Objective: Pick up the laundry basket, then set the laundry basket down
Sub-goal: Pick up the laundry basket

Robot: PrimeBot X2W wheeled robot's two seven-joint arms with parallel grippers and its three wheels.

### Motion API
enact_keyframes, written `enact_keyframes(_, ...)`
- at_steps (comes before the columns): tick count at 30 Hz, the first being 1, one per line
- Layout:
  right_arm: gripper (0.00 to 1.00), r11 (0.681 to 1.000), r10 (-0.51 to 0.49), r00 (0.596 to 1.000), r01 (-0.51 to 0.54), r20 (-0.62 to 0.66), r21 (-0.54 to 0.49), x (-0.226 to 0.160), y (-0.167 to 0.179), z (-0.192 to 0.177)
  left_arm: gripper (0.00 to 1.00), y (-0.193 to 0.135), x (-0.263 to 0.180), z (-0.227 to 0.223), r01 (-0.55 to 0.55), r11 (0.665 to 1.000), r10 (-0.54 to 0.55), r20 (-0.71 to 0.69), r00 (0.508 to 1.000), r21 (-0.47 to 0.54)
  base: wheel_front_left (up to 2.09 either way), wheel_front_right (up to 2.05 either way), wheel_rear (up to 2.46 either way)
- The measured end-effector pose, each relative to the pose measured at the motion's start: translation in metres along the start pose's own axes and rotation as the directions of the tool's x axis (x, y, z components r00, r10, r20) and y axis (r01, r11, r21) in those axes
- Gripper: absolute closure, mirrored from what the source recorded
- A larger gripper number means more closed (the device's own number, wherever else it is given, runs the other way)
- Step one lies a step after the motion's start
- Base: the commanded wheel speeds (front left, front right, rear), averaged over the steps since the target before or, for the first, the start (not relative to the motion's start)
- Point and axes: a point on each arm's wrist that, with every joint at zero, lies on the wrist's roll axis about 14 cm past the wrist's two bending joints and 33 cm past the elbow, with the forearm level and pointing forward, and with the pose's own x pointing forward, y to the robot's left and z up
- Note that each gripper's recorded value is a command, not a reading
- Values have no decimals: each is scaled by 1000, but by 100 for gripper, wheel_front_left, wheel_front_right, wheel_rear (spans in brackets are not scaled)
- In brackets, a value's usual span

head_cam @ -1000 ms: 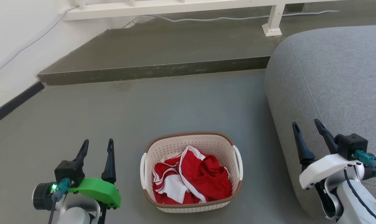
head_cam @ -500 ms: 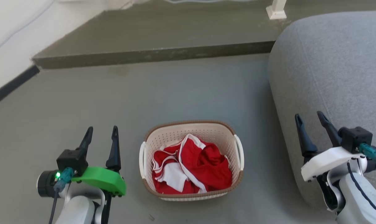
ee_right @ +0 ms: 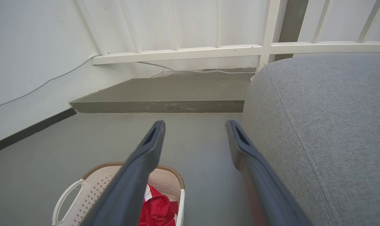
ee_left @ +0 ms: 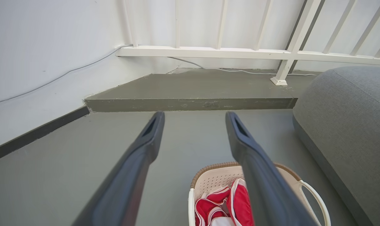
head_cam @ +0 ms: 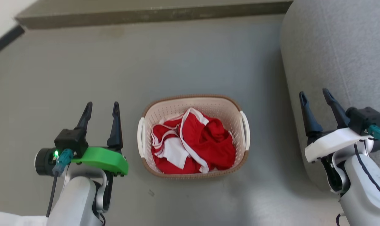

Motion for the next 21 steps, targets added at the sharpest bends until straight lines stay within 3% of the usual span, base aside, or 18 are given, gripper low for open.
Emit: enact_keyframes(21, 0, 1000, 15, 994, -13, -112, 26, 67, -14, -62, 0, 6, 66, -71, 15, 1000, -17, -122, 992, -19, 0, 0, 0)
